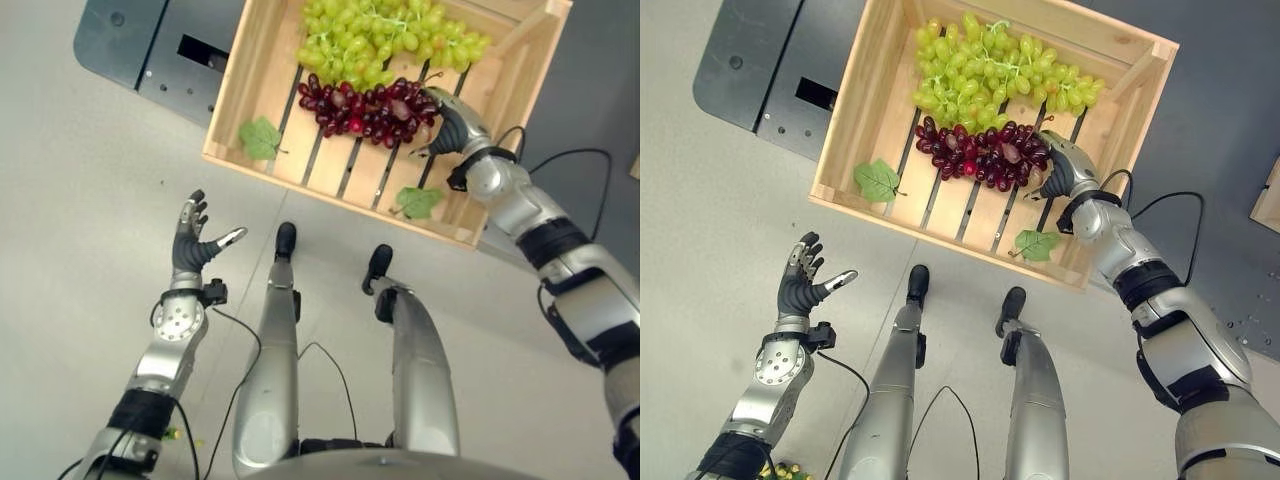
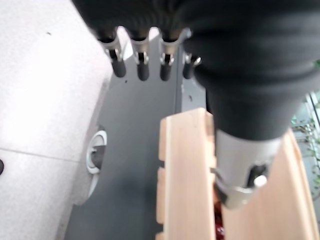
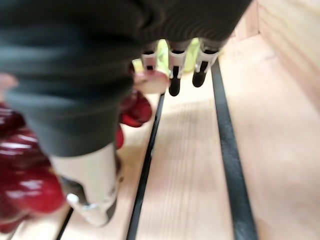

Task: Pick up the fruits from the basket on one side to the basket on the other side

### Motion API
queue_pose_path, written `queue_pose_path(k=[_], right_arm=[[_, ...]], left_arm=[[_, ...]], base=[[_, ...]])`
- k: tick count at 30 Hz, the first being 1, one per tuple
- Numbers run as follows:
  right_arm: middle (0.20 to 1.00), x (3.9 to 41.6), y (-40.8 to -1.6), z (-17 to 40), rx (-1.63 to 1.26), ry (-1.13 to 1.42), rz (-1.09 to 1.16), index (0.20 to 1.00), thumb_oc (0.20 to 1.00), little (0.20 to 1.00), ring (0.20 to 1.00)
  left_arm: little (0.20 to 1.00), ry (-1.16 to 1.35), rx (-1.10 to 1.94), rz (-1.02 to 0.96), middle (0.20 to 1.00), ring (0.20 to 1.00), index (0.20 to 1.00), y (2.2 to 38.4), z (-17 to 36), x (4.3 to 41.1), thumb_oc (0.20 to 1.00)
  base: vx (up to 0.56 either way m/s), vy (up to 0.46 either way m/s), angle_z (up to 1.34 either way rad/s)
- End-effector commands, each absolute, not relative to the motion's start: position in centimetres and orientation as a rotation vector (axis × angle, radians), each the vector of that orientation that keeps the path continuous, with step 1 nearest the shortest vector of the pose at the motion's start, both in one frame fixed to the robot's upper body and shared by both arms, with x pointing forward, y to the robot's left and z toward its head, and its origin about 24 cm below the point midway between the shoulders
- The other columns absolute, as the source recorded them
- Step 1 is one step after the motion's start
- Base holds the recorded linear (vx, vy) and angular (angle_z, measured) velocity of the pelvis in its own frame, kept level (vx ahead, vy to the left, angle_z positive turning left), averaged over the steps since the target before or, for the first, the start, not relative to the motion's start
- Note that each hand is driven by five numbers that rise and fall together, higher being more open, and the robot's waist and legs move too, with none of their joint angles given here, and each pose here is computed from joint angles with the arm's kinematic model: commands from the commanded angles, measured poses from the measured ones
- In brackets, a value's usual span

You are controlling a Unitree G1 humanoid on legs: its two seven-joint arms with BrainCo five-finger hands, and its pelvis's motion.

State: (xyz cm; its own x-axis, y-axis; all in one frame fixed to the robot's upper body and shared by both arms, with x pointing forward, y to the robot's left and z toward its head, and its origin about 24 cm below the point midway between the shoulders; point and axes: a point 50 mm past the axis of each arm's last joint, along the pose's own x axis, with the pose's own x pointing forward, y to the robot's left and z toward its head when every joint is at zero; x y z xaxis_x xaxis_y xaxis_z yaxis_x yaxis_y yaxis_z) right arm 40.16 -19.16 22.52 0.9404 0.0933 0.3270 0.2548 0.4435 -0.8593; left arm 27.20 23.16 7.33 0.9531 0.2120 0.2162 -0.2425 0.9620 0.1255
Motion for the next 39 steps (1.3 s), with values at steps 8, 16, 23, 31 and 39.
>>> queue_pose_path(k=[8,16,23,31,39], right_arm=[[1.000,40.8,-18.0,24.1,-1.119,-0.392,-0.123,1.000,1.000,1.000,1.000],[1.000,41.2,-16.5,22.8,-1.143,-0.364,-0.075,1.000,1.000,1.000,1.000],[0.200,41.3,-15.3,21.7,-1.155,-0.341,-0.029,0.200,0.200,0.200,0.200],[0.200,41.3,-15.3,21.5,-1.139,-0.333,-0.028,0.200,0.200,0.200,0.200],[0.200,41.1,-14.3,21.0,-1.093,-0.320,0.037,0.200,0.200,0.200,0.200]], left_arm=[[1.000,-0.311,0.109,0.276,1.000,1.000,1.000,23.3,9.3,27.0,1.000],[1.000,-0.329,0.126,0.246,1.000,1.000,1.000,22.6,9.8,27.6,1.000],[1.000,-0.333,0.127,0.240,1.000,1.000,1.000,22.3,9.8,27.7,1.000],[1.000,-0.337,0.130,0.246,1.000,1.000,1.000,22.2,9.9,27.8,1.000],[1.000,-0.337,0.137,0.256,1.000,1.000,1.000,22.6,10.0,27.7,1.000]], base=[[0.01,-0.022,0.08],[0.02,-0.033,0.05],[0.01,-0.006,0.01],[0.00,0.001,0.03],[0.00,0.004,0.03]])
